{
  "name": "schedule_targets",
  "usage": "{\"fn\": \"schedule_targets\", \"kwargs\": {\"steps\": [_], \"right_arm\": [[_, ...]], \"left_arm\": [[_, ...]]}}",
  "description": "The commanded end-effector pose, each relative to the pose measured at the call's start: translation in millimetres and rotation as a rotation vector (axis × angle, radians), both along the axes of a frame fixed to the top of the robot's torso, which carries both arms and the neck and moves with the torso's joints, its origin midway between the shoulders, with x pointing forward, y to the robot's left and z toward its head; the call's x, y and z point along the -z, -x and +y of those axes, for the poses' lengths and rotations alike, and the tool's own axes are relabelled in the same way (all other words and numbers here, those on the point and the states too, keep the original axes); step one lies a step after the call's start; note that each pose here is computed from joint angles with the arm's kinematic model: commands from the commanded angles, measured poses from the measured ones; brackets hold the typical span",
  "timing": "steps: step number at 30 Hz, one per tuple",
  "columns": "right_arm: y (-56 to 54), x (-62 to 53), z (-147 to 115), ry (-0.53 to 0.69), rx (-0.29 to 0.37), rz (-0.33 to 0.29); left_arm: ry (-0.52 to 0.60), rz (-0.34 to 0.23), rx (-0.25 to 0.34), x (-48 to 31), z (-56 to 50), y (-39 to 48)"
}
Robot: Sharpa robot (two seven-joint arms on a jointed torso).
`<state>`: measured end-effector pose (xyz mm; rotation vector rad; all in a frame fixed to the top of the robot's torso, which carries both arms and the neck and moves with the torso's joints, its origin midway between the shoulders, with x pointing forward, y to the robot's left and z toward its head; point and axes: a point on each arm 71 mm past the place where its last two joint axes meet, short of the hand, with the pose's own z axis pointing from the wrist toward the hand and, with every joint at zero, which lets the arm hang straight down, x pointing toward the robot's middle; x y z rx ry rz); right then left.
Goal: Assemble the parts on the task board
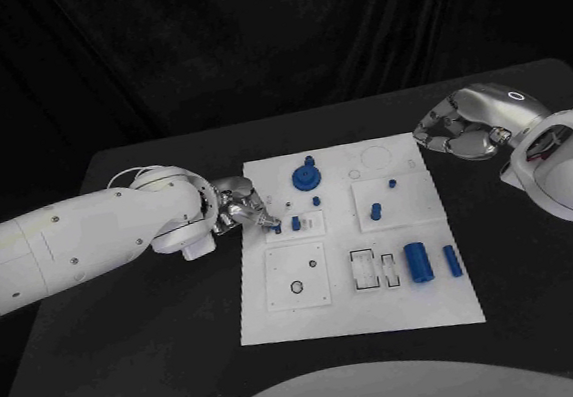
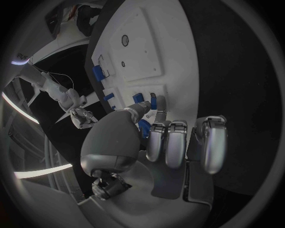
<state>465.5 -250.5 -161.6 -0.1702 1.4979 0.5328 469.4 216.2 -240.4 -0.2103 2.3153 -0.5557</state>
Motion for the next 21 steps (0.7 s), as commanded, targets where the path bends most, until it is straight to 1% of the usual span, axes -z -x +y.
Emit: {"fn": "schedule_targets", "kwargs": {"steps": [1, 14, 21], "right_arm": [[-0.2, 1.6, -1.1, 0.004, 0.018, 0.009], [-0.1, 2.0, -1.1, 0.004, 0.018, 0.01], [-0.1, 2.2, -1.4, 0.005, 0.019, 0.011]], "left_arm": [[-0.007, 0.005, 0.016, 2.3, -0.4, 2.1], [0.001, 0.002, 0.021, 1.6, -1.5, 5.1], [0.014, -0.006, 0.028, 0.1, -5.2, 8.0]]}}
